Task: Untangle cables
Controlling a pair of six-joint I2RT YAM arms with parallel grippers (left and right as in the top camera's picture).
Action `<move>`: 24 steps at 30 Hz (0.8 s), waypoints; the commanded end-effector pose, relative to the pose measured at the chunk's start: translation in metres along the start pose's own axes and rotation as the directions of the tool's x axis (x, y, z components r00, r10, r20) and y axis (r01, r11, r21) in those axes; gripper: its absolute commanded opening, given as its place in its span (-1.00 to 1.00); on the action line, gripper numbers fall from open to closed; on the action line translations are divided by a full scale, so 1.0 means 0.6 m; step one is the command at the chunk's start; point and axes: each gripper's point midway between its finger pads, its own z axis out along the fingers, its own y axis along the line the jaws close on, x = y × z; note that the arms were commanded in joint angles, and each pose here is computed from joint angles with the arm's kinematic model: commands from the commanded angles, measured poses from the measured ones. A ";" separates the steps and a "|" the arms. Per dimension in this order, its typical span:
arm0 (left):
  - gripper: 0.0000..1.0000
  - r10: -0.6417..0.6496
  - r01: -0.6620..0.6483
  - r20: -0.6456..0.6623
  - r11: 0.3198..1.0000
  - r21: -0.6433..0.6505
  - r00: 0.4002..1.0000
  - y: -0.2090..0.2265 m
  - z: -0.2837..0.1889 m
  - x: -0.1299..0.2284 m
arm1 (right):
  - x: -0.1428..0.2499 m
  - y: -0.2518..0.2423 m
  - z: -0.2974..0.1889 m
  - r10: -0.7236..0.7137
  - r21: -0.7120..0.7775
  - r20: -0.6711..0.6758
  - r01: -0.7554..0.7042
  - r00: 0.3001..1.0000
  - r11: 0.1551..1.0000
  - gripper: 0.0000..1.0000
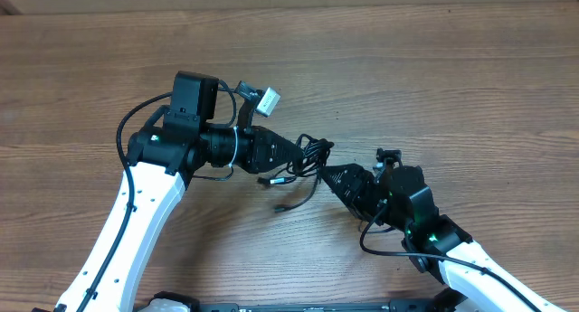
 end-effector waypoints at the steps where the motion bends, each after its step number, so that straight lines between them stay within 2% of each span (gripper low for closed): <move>1: -0.91 -0.082 0.082 0.026 0.996 0.018 0.996 -0.018 -0.008 -0.013 | 0.015 0.008 -0.001 -0.094 -0.028 -0.051 0.093 0.994 0.995 0.24; 8: -0.92 -0.252 0.252 0.026 0.968 0.009 0.967 -0.016 -0.007 -0.013 | 0.001 0.012 0.000 -0.167 -0.030 -0.004 0.167 0.986 0.985 0.23; 11: -0.91 -0.336 0.336 0.032 0.942 0.001 0.941 -0.012 -0.007 -0.014 | -0.001 0.022 -0.001 -0.248 -0.052 0.010 0.248 0.969 0.967 0.22; 15: -0.91 -0.439 0.441 0.061 0.897 -0.035 0.897 0.002 -0.007 -0.016 | 0.003 0.023 -0.001 -0.251 -0.058 -0.001 0.250 0.968 0.966 0.16; 24: -0.91 -0.502 0.506 0.086 0.861 -0.041 0.861 0.007 -0.008 -0.023 | 0.017 0.017 0.003 -0.250 -0.058 -0.042 0.247 0.967 0.967 0.11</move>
